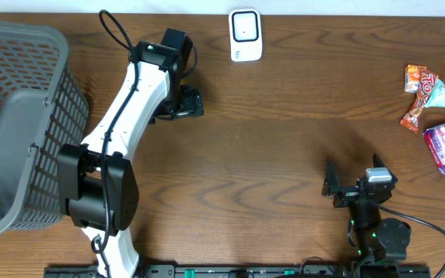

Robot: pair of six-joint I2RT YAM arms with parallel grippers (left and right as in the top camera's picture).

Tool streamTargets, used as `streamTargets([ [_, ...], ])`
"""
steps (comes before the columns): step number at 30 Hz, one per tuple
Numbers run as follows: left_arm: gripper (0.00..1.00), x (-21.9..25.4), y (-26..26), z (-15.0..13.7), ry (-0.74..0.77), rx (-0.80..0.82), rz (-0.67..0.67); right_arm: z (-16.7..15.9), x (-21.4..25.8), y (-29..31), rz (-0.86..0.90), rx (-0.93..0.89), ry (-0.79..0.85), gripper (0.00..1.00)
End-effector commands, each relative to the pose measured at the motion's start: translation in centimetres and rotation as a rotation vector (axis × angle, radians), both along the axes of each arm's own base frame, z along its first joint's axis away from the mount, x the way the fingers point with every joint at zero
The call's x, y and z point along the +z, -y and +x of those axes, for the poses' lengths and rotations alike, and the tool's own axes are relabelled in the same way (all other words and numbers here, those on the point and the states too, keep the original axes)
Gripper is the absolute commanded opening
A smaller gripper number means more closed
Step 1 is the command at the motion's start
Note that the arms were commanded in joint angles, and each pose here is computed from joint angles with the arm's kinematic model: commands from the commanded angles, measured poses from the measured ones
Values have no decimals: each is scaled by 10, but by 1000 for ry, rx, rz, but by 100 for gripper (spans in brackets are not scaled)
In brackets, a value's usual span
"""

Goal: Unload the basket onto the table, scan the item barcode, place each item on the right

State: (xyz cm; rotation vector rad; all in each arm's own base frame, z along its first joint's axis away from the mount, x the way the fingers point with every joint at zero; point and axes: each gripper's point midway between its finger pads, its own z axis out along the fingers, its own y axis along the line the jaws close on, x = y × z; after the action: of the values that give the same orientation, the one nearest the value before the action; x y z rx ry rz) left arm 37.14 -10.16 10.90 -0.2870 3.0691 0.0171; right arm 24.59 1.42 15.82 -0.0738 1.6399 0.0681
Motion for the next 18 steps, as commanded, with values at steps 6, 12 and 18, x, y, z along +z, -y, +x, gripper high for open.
streamTargets([
  [6, 98, 3, -3, -2, 3, 5, 9, -1, 0, -3, 14, 15, 2, 99],
  [12, 98, 23, -5, -2, 59, 5, 1, -1, 0, -3, 14, 15, 2, 99],
  [18, 98, 46, -2, 3, 153, 3, -10, -1, 0, -3, 14, 15, 2, 99],
])
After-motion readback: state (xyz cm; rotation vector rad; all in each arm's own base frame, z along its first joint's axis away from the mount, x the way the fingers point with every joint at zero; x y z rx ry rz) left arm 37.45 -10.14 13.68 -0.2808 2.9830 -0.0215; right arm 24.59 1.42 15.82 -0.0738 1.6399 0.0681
